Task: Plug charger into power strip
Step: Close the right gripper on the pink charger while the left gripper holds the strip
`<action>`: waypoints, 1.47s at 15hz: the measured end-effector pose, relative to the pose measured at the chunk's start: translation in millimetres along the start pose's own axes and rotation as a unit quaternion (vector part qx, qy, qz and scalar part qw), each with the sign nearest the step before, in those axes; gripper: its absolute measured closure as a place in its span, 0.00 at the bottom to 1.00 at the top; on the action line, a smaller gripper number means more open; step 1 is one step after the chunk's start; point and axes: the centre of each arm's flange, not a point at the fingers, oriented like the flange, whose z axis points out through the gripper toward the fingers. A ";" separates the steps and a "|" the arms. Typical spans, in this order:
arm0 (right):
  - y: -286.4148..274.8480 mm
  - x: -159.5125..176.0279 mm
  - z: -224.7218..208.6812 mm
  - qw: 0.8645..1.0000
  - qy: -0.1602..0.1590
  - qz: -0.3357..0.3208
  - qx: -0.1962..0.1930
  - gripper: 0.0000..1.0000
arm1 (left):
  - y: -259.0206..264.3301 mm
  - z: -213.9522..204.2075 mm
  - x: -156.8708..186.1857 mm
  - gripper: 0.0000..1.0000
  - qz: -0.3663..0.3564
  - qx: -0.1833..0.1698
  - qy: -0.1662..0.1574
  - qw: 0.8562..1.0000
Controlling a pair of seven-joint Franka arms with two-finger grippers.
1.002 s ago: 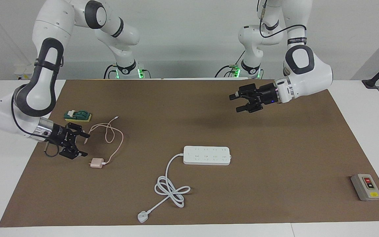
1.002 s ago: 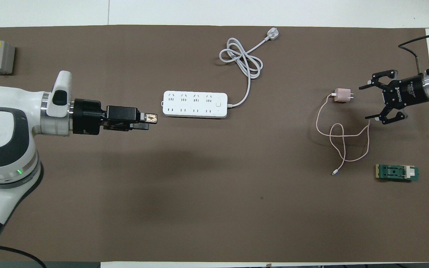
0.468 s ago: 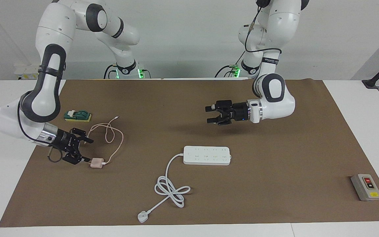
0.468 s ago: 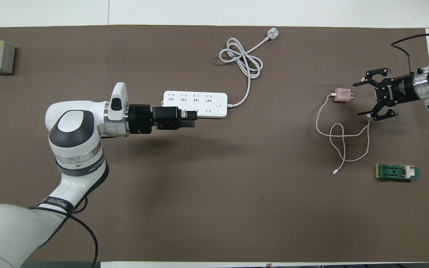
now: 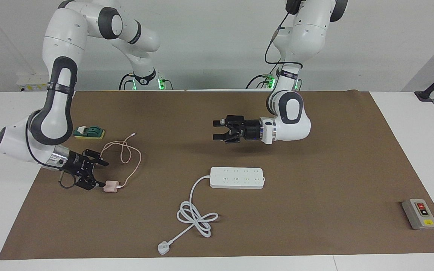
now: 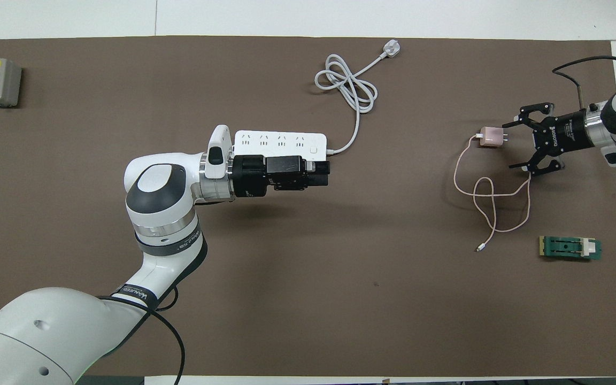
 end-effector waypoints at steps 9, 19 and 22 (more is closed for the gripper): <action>-2.4 21.3 26.7 1.000 -0.009 -0.011 0.012 0.00 | 24.6 4.4 20.3 0.00 0.038 0.001 0.014 0.999; -3.6 25.0 30.1 0.999 -0.015 -0.031 0.035 0.42 | 19.8 1.5 23.4 0.00 0.036 0.010 0.022 0.999; -6.6 24.0 27.8 0.998 -0.012 -0.036 0.044 0.63 | 22.4 1.2 25.3 0.00 0.039 0.010 0.024 0.999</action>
